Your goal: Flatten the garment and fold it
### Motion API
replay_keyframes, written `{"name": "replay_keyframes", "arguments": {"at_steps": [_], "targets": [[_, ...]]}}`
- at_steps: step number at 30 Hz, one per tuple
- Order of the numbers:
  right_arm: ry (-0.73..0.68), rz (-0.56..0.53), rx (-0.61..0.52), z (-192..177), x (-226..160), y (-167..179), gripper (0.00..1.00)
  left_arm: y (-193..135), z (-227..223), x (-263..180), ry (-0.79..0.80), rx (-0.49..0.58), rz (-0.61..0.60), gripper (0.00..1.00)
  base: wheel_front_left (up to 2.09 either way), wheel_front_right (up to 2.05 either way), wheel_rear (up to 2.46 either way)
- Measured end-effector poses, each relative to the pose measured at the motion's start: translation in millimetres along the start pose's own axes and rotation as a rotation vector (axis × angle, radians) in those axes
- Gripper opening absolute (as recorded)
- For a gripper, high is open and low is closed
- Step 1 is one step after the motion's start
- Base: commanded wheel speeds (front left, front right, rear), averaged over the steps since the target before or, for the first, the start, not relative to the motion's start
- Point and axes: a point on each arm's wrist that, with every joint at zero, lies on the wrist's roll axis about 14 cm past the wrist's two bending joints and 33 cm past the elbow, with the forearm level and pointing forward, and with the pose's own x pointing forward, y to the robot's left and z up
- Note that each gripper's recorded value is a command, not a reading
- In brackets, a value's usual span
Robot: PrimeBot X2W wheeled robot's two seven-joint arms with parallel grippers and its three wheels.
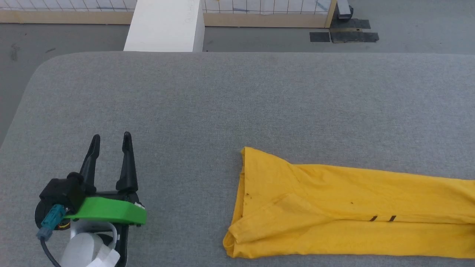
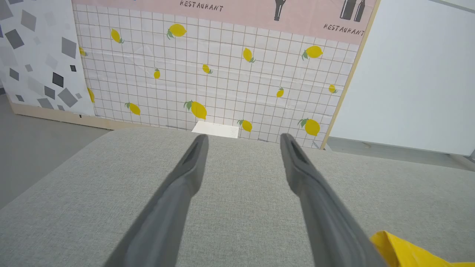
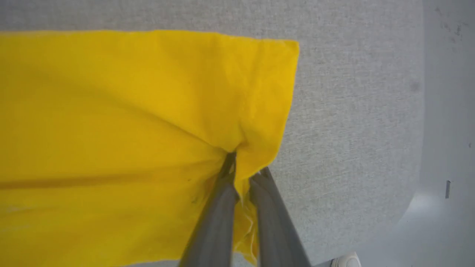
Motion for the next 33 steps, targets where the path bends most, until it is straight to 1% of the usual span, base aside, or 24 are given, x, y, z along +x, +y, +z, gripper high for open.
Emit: {"name": "replay_keyframes", "arguments": {"at_steps": [3,6,7,11,16,18,22,24,30,31,33], "targets": [[0.001,-0.041,-0.006,5,-3,-7,0.0,-1,-2,0,0.005,-0.001,-0.002,1.0,0.0,0.0,0.0],[0.011,-0.05,-0.06,8,-8,0,0.0,-1,-2,-3,0.01,-0.001,0.0,1.0,0.0,0.0,0.0],[0.017,-0.045,-0.095,10,-12,6,0.0,-1,-2,-4,0.01,-0.002,-0.001,1.0,0.0,0.0,0.0],[0.014,0.001,-0.208,20,-32,29,0.0,0,-3,-9,0.015,0.001,0.003,1.0,0.0,0.0,0.0],[-0.043,0.106,-0.295,33,-67,64,0.0,-1,-3,-14,0.018,-0.001,0.002,1.0,0.0,0.0,0.0],[-0.069,0.171,-0.328,37,-79,87,0.0,-2,-1,-15,0.012,-0.003,0.0,1.0,0.0,0.0,0.0],[-0.086,0.356,-0.37,31,-94,149,0.0,0,2,-16,0.005,-0.003,0.01,1.0,0.0,0.0,0.0],[-0.09,0.417,-0.408,27,-98,174,0.0,3,3,-18,0.004,-0.001,0.017,1.0,0.0,0.0,0.0],[-0.113,0.604,-0.472,22,-108,251,0.0,13,5,-25,0.002,0.003,0.049,1.0,0.0,0.0,0.0],[-0.121,0.652,-0.488,22,-110,274,0.0,17,6,-27,0.002,0.003,0.061,1.0,0.0,0.0,0.0],[-0.128,0.689,-0.503,22,-112,293,0.0,20,6,-30,0.005,0.003,0.073,1.0,0.0,0.0,0.0]]}}
